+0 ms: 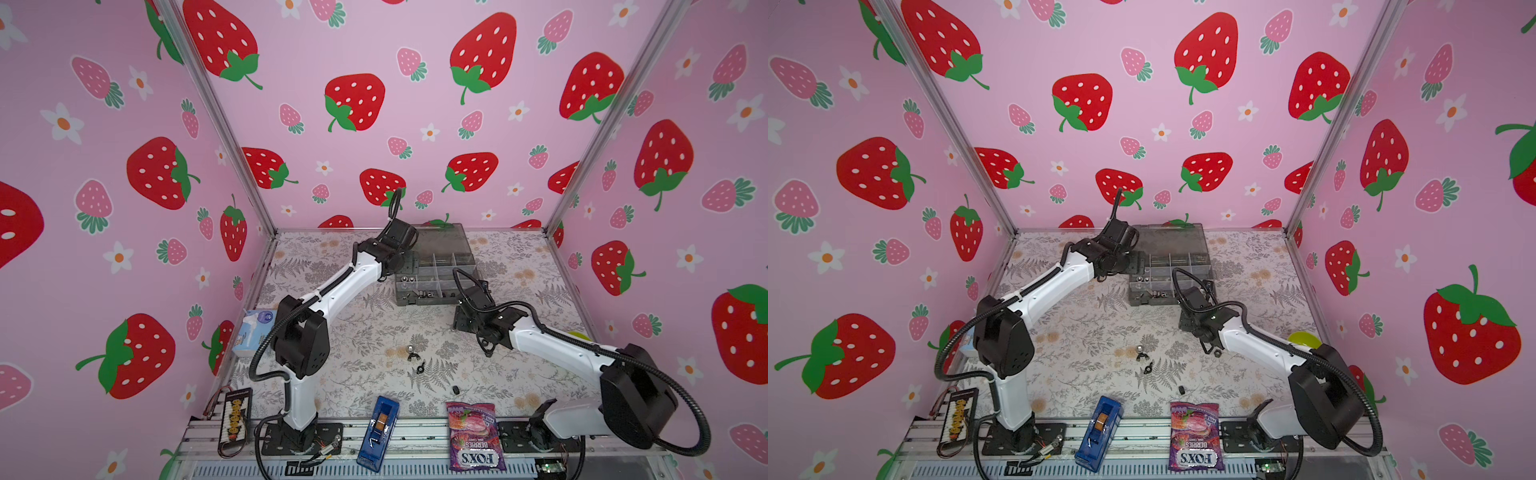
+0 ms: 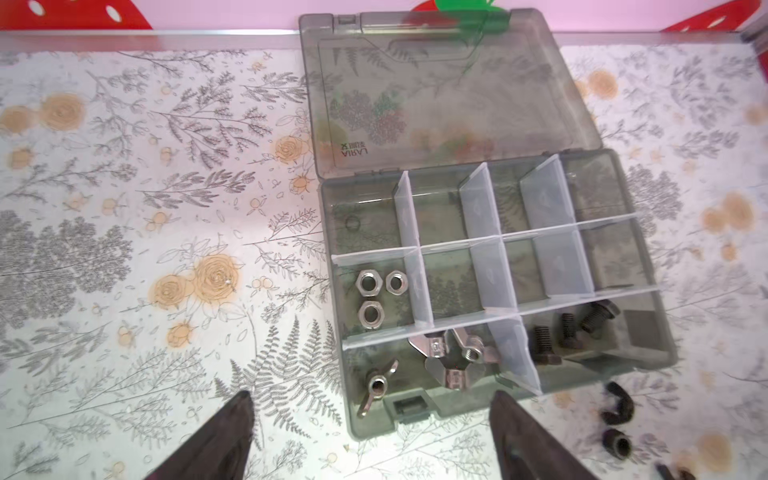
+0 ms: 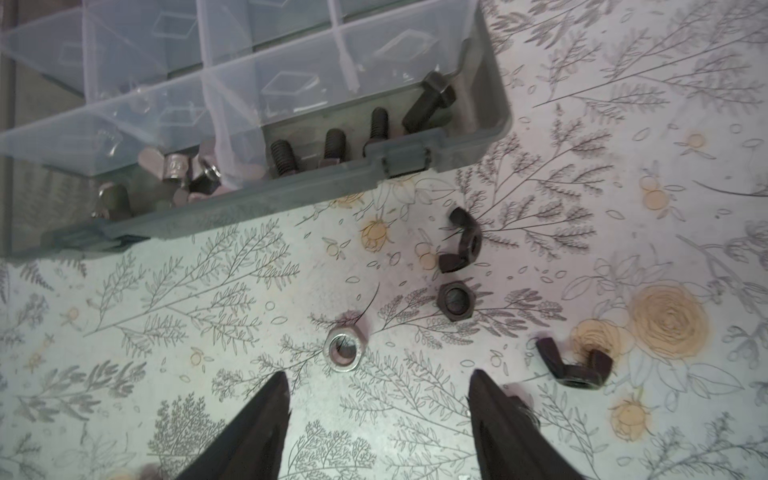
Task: Sort the screws and nuts into containers
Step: 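Lower and close the right gripper on a silver hex nut while the left gripper withdraws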
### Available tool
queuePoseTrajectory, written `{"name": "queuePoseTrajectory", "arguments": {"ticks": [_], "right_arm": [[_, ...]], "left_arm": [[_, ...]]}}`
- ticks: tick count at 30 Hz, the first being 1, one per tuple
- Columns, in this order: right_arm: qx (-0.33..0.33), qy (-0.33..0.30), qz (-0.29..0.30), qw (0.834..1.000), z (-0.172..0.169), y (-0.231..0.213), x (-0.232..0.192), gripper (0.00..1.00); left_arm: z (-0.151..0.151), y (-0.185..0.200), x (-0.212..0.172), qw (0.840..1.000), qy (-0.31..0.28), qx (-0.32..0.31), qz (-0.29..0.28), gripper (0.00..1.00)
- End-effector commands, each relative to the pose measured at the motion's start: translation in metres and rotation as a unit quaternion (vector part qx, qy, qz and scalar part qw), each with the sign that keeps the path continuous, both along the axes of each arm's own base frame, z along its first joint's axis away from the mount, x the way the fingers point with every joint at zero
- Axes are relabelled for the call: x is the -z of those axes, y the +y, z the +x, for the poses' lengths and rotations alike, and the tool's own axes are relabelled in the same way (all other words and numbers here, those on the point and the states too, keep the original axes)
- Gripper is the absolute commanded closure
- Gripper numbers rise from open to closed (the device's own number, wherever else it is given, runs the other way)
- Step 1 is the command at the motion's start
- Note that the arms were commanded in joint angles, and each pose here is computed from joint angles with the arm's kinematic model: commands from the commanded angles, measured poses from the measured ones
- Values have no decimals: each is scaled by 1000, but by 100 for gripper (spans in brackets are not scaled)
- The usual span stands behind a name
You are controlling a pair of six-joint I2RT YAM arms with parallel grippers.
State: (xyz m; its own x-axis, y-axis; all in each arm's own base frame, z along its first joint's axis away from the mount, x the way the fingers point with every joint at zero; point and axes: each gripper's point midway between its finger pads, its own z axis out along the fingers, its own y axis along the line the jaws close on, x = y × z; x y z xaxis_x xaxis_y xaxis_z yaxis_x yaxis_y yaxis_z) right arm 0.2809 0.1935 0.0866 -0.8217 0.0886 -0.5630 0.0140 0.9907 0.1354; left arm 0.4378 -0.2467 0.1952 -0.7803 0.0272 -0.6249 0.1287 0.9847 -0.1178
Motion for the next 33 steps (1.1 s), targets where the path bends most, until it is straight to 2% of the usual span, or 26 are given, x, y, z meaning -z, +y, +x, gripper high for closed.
{"name": "queuePoseTrajectory", "arguments": {"ticks": [1,5,11,22,31,33], "right_arm": [[-9,35,7,999,-6,12,13,38],[-23,68,0,997,-7,21,29,44],[-40,95,-12,995,-2,34,38,47],[-27,128,-63,989,6,20,50,48],[-32,142,-56,988,9,18,58,48],[-34,147,-56,987,10,17,61,51]], "left_arm": [[-11,17,-2,999,-14,-32,0,1],[-29,38,-2,998,-23,-59,0,1],[-54,66,5,995,-36,-97,-3,1],[-91,104,27,988,-44,-145,-9,1],[-113,127,42,983,-46,-176,-7,1],[-117,130,45,983,-44,-179,-8,1]]}}
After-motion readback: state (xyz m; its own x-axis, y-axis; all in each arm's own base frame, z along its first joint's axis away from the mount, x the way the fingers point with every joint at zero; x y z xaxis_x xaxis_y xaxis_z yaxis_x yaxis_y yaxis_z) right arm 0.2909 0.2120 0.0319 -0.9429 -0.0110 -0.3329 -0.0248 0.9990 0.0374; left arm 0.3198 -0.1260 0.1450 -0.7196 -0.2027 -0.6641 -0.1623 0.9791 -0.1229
